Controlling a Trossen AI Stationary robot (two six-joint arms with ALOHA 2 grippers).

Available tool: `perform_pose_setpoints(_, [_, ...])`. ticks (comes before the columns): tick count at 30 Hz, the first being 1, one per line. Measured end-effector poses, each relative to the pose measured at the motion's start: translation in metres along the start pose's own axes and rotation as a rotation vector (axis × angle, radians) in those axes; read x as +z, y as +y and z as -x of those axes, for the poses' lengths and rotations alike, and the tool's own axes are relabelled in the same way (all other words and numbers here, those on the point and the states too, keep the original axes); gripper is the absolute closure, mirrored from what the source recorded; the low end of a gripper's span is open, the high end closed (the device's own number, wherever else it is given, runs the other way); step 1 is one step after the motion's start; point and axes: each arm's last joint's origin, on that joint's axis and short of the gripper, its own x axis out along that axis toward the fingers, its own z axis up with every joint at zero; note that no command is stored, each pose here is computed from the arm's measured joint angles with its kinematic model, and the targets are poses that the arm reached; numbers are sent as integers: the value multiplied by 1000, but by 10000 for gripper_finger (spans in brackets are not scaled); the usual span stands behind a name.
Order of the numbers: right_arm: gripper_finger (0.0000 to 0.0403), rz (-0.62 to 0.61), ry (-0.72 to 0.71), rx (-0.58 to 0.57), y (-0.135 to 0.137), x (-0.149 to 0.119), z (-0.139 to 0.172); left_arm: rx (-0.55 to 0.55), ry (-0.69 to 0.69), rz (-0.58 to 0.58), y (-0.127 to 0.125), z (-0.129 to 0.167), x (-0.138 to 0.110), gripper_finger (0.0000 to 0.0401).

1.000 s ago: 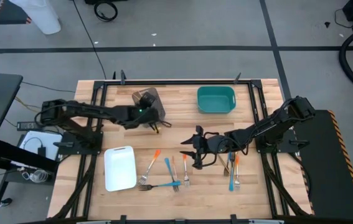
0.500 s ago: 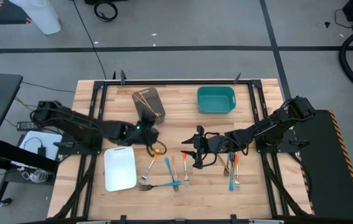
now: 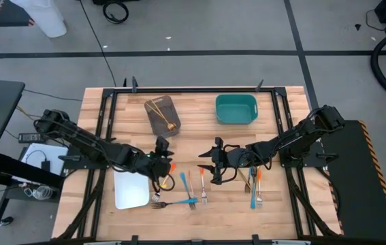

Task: Sort silverware by color (type)
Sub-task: Put the gold fork into the black bin

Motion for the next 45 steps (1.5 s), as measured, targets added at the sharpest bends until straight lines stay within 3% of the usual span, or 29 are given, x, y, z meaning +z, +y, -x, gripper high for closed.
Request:
perform_pose_setpoints(7, [215,10,20,-4,0,-2,0,-197,-73,112,-6,1,2,259])
perform_pose_setpoints(13, [215,7,102,-103,-5,-11,1,-327,-98,221,-7,0,3,259])
perform_pose_setpoints(28, [215,-60,231,-171,-14,-25,1,-341,-89,332,-9,2,4,259])
perform_pose_setpoints(45, [225,-132,401,-284,-18,-18,5,-328,-127,308,-13,-2,3,259])
